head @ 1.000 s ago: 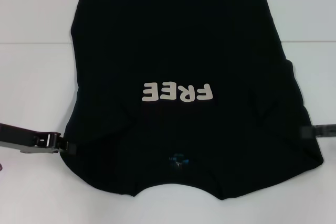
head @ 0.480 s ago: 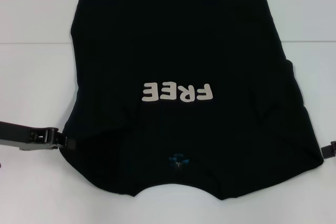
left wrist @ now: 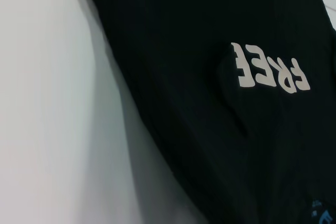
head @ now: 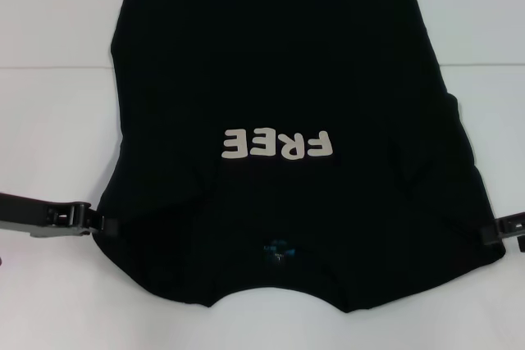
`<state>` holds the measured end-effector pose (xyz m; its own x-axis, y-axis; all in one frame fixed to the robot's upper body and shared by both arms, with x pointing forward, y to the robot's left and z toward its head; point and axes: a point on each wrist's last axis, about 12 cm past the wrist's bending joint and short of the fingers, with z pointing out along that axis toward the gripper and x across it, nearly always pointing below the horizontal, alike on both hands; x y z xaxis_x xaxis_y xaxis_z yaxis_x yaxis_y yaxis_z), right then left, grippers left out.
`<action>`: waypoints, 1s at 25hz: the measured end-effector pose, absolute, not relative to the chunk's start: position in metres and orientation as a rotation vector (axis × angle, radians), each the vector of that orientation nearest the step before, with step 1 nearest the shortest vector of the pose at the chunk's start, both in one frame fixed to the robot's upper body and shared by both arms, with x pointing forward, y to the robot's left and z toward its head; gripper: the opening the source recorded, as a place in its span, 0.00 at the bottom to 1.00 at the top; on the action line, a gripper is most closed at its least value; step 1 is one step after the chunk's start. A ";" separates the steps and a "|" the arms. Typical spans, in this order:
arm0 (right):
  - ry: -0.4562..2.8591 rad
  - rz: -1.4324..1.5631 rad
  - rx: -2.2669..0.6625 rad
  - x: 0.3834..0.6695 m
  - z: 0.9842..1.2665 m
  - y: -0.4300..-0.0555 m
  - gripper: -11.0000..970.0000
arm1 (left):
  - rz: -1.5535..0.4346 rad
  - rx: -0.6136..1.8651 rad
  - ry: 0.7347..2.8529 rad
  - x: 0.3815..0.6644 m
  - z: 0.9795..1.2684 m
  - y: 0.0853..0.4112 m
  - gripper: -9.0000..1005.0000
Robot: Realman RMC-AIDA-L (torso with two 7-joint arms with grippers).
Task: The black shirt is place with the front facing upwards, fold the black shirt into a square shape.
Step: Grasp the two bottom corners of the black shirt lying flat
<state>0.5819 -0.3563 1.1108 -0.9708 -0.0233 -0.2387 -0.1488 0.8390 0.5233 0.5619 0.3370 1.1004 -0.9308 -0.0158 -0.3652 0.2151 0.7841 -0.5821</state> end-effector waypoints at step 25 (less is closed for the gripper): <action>2.802 0.826 -0.177 0.587 1.101 -0.334 0.97 | -0.920 0.153 2.626 0.561 1.100 0.337 0.07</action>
<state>0.5868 -0.3344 1.1011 -0.9698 -0.0542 -0.2380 -0.1747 0.8351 0.5216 0.5612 0.3374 1.1004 -0.9317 -0.0146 -0.3631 0.2151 0.7830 -0.5836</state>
